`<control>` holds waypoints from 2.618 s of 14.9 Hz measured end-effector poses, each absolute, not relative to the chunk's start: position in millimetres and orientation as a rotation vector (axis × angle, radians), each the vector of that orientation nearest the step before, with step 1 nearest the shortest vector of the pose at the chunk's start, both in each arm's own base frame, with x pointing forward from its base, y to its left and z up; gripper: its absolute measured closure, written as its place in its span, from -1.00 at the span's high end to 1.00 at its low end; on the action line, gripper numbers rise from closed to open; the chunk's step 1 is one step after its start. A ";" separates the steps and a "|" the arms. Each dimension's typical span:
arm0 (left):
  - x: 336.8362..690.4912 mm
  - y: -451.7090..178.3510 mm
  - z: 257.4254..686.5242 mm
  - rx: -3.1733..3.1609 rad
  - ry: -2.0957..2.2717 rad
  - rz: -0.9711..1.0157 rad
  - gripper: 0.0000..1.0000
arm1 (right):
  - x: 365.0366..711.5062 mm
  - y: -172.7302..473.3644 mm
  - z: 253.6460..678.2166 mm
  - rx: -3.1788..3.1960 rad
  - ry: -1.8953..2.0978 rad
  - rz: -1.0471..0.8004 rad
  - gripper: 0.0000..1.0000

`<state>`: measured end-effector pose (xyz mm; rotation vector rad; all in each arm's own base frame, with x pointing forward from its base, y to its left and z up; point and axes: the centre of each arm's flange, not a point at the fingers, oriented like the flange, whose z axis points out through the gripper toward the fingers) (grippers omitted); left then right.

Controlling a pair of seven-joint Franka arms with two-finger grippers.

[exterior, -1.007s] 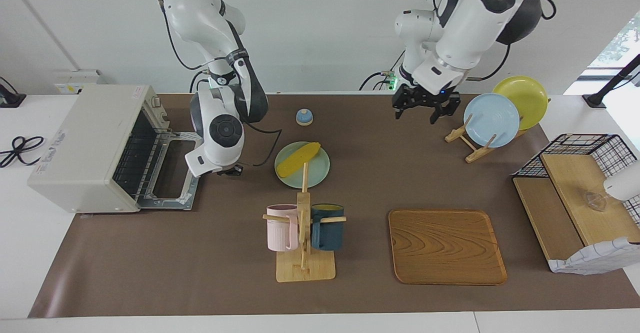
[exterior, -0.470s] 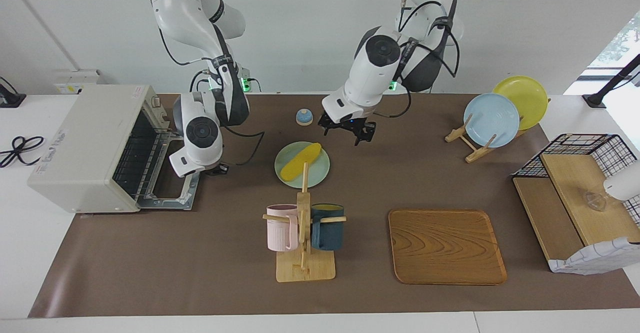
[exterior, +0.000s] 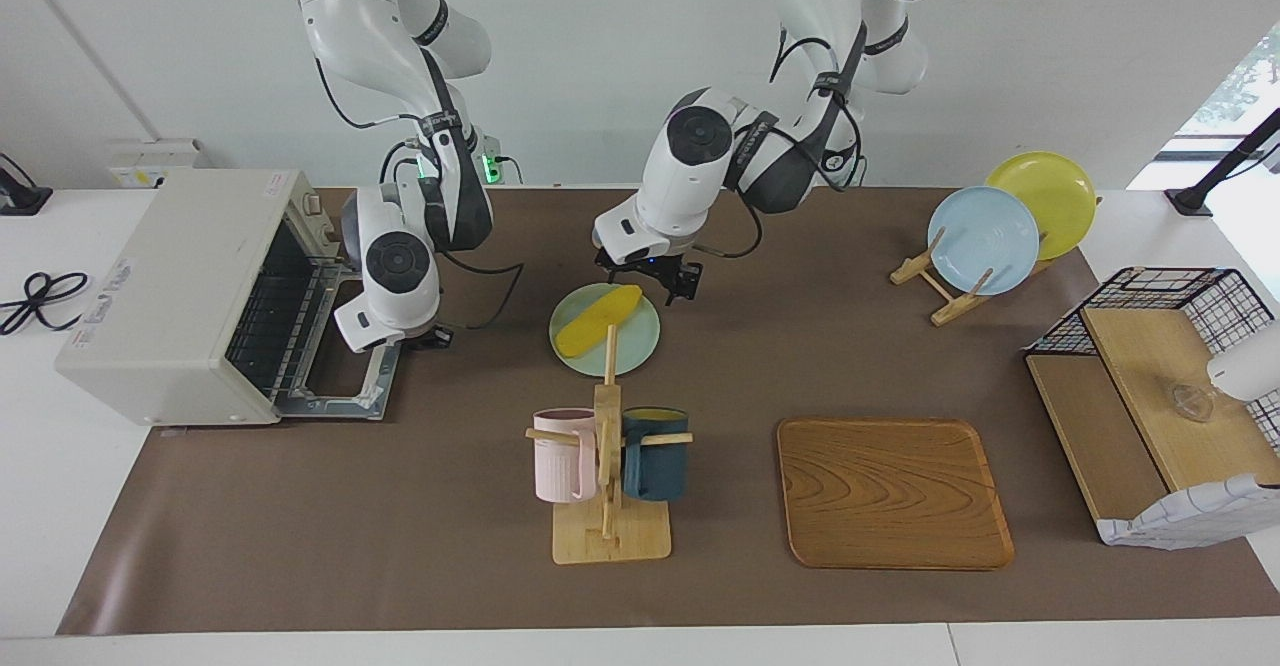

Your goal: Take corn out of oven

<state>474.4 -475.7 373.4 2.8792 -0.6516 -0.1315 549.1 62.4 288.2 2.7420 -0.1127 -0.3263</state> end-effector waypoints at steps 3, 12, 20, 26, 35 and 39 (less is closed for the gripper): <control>465.3 -488.9 361.3 2.877 -0.690 -0.129 1.00 | 556.3 63.3 320.5 2.703 -0.060 -0.404 -0.98; 459.1 -493.0 332.5 2.909 -0.774 -0.135 1.00 | 536.4 -69.0 456.6 2.731 -0.088 -0.411 -0.98; 444.5 -501.6 316.8 2.893 -0.799 -0.095 1.00 | 530.6 -86.2 536.2 3.040 -0.306 -0.274 -0.98; 440.8 -502.5 309.8 2.886 -0.800 -0.070 1.00 | 532.9 -26.7 576.1 3.086 -0.167 -0.214 -0.38; 447.2 -501.8 319.9 2.887 -0.744 -0.099 0.07 | 543.8 -26.1 593.7 3.126 -0.176 -0.152 1.00; 463.7 -487.9 335.9 2.909 -0.660 -0.113 0.07 | 546.5 -26.6 594.0 3.126 -0.176 -0.155 1.00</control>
